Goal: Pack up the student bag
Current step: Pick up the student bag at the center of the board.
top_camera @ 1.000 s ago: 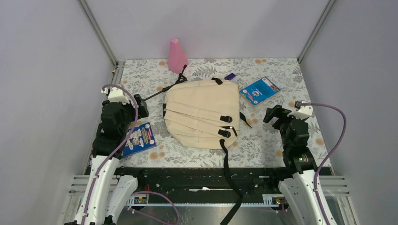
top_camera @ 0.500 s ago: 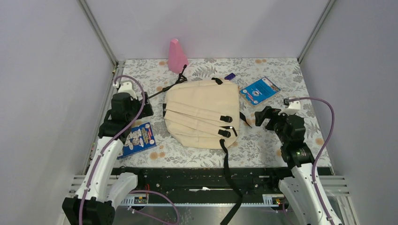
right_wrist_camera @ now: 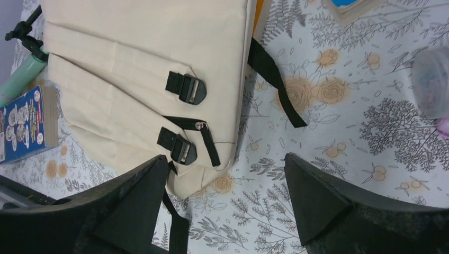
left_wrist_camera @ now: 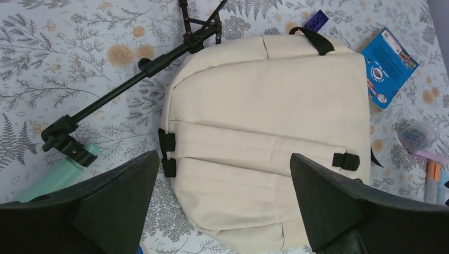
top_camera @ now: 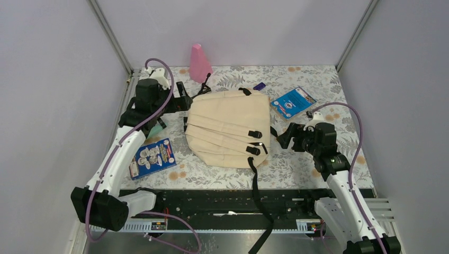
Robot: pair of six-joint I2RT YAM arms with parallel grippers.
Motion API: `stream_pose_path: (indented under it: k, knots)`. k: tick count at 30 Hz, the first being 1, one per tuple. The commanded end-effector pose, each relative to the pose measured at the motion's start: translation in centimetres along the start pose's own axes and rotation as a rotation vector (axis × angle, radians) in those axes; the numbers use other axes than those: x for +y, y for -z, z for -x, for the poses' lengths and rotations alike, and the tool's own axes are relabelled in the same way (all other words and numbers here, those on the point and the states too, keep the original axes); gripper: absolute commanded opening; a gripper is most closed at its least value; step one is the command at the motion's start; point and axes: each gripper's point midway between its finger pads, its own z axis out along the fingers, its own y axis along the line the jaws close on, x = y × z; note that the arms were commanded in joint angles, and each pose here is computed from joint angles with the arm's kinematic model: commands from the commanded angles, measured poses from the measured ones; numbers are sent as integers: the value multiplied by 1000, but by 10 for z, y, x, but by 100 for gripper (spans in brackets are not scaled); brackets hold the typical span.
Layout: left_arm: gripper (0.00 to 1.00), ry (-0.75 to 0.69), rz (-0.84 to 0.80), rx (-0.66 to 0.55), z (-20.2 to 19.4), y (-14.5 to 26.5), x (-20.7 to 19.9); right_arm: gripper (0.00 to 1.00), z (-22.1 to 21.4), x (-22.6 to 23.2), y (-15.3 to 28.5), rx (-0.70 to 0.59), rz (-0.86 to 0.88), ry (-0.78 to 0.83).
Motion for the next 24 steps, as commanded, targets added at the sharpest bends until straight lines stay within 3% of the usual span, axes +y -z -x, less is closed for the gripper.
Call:
stream_pose_path:
  k: [1, 5, 9, 15, 20, 24]
  knots:
    - [99, 38, -17, 56, -19, -22, 2, 87, 8, 12, 7, 12, 38, -8]
    - [99, 142, -63, 201, -65, -33, 8, 88, 4, 11, 2, 30, 39, -17]
    - [99, 235, -79, 212, -82, -27, 27, 87, -2, 11, -2, 57, 47, -51]
    - [99, 298, -91, 334, -125, -28, 30, 87, -8, 15, -9, 71, 74, -101]
    - [99, 269, -16, 341, -135, -37, 34, 85, -9, 20, -10, 77, 106, -131]
    - [99, 329, 5, 307, -132, -44, 43, 85, -8, 24, -7, 63, 126, -129]
